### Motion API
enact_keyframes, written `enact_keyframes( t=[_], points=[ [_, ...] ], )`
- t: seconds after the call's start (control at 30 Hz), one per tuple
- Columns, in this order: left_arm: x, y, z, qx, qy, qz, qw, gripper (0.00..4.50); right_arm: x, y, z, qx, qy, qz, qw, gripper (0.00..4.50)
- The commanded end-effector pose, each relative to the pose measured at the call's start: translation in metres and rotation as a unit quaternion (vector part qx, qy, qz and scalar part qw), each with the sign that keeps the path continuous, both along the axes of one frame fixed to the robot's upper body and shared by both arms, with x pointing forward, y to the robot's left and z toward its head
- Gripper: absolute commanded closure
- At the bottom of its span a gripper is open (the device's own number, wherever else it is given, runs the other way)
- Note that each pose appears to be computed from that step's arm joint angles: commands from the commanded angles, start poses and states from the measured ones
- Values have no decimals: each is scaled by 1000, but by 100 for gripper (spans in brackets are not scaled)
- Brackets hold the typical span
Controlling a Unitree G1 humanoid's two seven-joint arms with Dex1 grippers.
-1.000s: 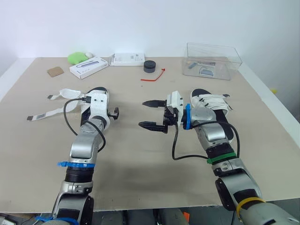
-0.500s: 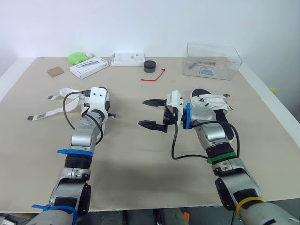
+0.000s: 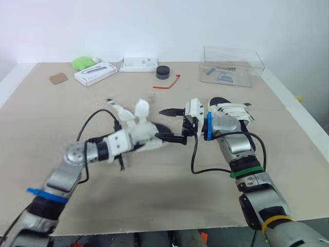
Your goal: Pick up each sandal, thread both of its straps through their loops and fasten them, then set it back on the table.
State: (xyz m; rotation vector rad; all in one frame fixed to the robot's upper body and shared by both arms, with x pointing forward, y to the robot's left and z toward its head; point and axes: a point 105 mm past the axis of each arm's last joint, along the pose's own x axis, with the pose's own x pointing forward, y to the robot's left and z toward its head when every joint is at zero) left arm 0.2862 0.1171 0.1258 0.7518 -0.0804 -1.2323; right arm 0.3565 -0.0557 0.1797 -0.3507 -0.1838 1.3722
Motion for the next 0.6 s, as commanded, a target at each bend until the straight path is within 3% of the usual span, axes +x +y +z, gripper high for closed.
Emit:
enact_keyframes(
  t=[0.03,0.17,0.6],
  points=[
    [-25,-1,4,55,-46,-94,993,448,-3,-1,17,15,-28,-1,999,0],
    [-33,4,-2,73,-57,-124,988,448,-5,-3,16,13,-27,-3,1000,0],
    [-47,5,-10,53,-32,-135,989,448,-10,-9,12,1,-18,-9,1000,0]
  ],
)
